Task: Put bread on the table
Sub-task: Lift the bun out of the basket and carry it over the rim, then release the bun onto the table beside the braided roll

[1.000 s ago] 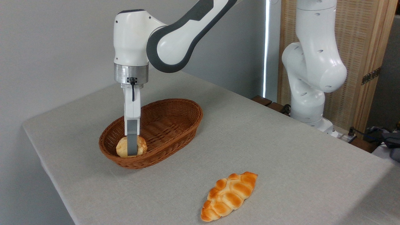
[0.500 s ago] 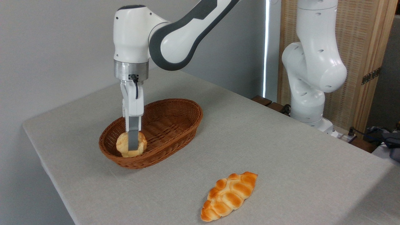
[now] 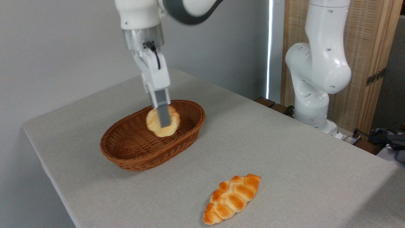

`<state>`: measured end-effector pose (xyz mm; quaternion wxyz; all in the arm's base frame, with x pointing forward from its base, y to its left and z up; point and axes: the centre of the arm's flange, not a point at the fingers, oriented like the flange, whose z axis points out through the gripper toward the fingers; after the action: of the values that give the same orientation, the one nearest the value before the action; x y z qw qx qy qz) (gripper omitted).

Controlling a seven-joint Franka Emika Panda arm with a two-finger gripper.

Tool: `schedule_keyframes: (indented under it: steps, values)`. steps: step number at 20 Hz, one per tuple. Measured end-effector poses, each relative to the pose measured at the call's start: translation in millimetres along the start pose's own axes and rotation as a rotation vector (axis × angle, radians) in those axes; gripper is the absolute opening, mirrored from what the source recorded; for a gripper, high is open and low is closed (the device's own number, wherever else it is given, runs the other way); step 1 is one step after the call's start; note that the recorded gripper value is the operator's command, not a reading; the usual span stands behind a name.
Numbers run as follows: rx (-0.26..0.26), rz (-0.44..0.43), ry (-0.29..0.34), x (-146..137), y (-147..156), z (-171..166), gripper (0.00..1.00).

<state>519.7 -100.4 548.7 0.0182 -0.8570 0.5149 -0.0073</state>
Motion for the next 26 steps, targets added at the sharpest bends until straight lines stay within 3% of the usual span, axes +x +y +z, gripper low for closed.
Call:
schedule_keyframes:
  steps: [2,5,7,16,26]
  values:
    - [-0.033,0.040,-0.015,-34,-17,-24,0.46]
    - [-0.038,0.037,-0.005,-62,-29,-43,0.52]
    - [-0.033,0.034,0.002,-66,-29,-47,0.68]
    - [-0.033,0.022,0.004,-72,-32,-48,1.00]
    - [-0.034,0.060,0.008,-81,-37,-48,1.00]
